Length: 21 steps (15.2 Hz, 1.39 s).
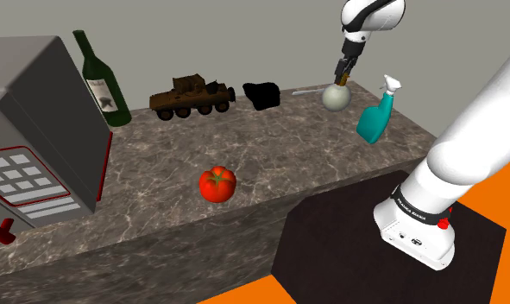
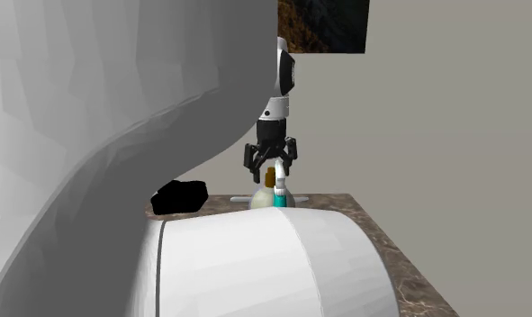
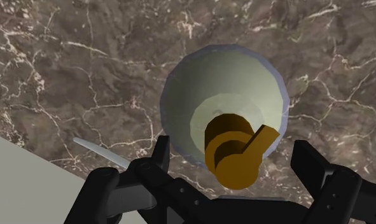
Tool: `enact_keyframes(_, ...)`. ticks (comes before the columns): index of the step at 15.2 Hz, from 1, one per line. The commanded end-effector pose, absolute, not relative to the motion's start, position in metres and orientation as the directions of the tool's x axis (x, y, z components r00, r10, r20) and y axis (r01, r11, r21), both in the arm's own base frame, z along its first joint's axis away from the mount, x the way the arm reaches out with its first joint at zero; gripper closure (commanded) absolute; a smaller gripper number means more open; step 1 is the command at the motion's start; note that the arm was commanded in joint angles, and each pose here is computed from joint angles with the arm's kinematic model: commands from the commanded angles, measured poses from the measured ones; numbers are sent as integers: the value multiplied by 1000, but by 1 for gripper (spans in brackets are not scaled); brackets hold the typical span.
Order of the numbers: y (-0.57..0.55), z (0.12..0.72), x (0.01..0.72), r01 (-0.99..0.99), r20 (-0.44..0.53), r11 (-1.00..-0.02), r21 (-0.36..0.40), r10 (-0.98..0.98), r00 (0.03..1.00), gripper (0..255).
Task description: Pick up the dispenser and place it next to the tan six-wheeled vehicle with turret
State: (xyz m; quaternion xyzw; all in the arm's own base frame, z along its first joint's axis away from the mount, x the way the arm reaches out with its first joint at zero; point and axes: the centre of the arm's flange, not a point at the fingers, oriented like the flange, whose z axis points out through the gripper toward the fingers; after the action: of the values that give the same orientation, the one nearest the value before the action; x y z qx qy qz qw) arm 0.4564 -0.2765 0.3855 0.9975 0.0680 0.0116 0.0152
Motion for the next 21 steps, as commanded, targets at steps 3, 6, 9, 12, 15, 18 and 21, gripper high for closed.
enact_keyframes(3,-277,384,456,135,21,-990,32,136,990,0)
enact_keyframes(6,-277,384,456,135,21,-990,32,136,990,255)
enact_keyframes(9,-277,384,456,135,21,-990,32,136,990,255)
enact_keyframes(12,-277,384,456,135,21,-990,32,136,990,255)
enact_keyframes(15,-277,384,456,135,21,-990,32,136,990,255)
enact_keyframes(18,-277,400,456,135,21,-990,32,136,990,255)
enact_keyframes(21,-277,416,456,135,21,-990,32,136,990,255)
